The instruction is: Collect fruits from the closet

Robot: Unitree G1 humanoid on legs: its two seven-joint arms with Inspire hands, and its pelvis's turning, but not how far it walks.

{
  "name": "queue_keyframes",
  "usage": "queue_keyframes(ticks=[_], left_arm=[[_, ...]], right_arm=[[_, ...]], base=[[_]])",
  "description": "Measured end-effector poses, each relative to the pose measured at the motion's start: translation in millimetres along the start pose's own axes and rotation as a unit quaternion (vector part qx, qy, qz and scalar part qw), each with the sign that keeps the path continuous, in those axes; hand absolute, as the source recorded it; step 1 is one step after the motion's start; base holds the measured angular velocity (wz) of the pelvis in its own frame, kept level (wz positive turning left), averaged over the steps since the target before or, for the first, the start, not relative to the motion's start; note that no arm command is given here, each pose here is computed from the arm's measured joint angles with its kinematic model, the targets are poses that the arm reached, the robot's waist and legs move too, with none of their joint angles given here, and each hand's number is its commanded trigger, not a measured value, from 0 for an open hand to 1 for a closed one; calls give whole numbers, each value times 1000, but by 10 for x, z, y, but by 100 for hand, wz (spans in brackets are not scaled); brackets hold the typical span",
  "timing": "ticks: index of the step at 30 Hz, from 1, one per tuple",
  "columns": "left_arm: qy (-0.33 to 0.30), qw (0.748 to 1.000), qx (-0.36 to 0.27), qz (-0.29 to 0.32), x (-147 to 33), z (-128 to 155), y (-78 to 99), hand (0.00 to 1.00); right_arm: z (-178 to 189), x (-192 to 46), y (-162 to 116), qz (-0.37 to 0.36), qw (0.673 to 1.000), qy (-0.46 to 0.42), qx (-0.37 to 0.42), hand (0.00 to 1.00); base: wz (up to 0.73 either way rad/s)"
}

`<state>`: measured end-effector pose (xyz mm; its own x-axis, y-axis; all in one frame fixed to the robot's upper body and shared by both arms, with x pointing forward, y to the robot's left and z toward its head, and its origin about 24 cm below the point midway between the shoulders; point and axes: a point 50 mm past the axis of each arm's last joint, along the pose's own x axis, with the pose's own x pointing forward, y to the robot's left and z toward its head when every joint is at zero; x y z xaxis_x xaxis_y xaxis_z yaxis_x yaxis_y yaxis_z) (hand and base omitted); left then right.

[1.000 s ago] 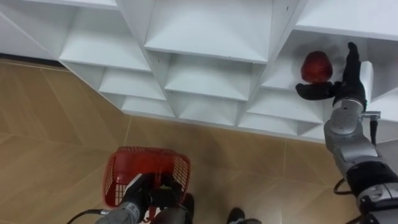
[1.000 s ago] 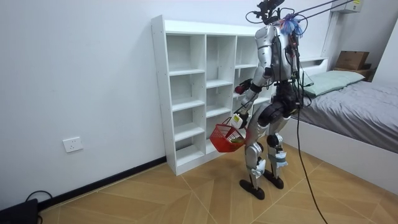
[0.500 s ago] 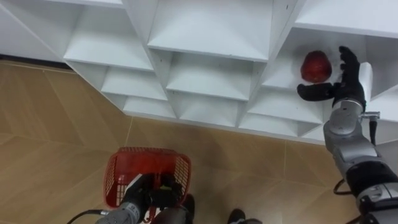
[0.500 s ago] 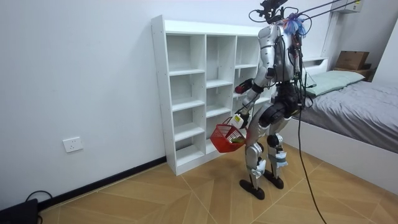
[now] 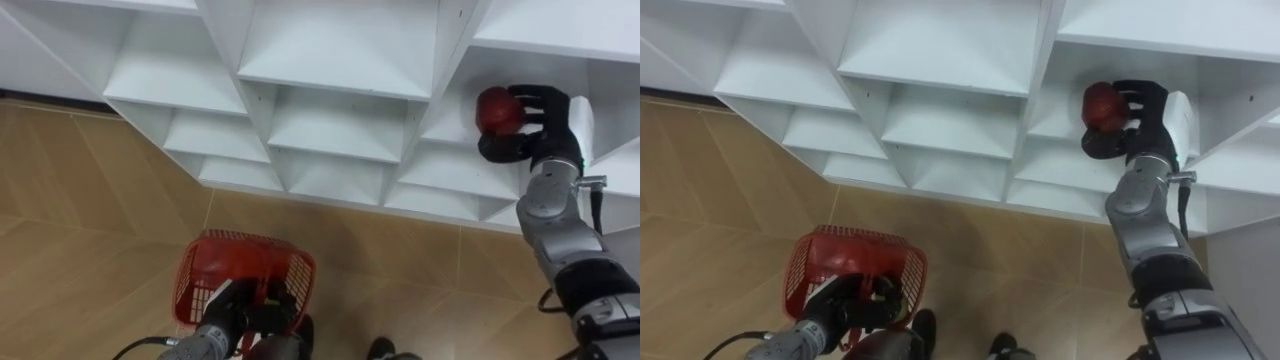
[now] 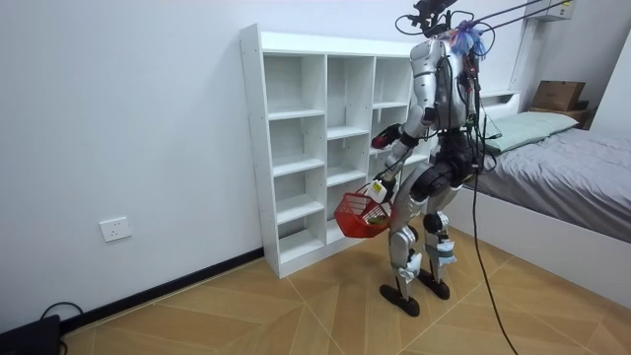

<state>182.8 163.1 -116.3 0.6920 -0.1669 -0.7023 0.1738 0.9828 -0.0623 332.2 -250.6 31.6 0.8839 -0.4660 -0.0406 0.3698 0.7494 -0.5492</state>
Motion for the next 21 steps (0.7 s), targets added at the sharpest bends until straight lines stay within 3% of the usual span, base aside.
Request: queue_keyframes(ticks=[21], left_arm=[[-1, 1000, -2, -1, 3, 4, -9, 100]], right_arm=[[0, 0, 5, 6, 1000, 0, 0, 100]], base=[[0]])
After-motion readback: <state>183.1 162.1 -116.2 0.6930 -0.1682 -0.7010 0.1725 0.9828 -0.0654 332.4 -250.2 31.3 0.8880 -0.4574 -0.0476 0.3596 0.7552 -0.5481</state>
